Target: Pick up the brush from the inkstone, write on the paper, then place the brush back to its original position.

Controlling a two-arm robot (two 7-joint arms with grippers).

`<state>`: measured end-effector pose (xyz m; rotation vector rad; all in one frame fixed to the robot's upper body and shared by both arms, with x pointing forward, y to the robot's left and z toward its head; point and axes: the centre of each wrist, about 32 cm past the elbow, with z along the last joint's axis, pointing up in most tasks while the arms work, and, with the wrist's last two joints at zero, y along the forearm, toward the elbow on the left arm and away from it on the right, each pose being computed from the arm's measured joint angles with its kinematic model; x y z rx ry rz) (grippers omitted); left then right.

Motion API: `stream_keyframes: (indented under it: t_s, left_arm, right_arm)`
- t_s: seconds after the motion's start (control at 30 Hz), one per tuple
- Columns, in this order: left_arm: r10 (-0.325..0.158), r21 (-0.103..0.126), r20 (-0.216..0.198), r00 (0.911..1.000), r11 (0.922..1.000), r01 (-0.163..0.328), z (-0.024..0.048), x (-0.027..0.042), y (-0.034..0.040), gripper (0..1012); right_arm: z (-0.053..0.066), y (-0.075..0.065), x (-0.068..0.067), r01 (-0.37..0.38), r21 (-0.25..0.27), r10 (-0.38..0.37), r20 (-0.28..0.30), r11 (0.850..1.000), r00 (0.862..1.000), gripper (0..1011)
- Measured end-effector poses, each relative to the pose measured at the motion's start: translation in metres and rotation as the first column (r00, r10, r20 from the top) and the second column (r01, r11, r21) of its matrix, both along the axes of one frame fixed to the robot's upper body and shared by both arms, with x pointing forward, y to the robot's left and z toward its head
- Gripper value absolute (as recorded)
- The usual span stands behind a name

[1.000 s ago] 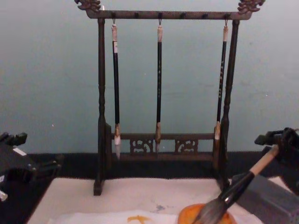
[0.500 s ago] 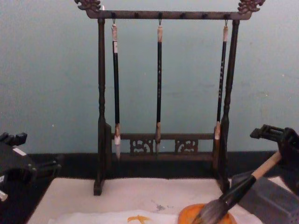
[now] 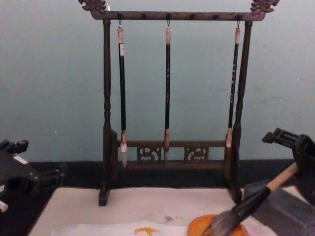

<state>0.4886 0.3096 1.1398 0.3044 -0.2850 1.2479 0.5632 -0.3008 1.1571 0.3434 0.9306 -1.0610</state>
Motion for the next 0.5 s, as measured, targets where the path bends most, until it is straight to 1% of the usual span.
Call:
stream_keyframes:
  t_s: [0.33,0.5]
  left_arm:
    - [0.0,0.0,0.0,1.0,1.0,0.0,0.0,0.0,0.0,1010]
    - [0.0,0.0,0.0,1.0,1.0,0.0,0.0,0.0,0.0,1010]
  right_arm:
    - [-0.0013,-0.0001,-0.0004,-0.001,-0.003,0.001,-0.002,1.0,1.0,1000]
    - [-0.0037,-0.0033,-0.0024,0.009,-0.012,-0.009,-0.003,1.0,1.0,1000]
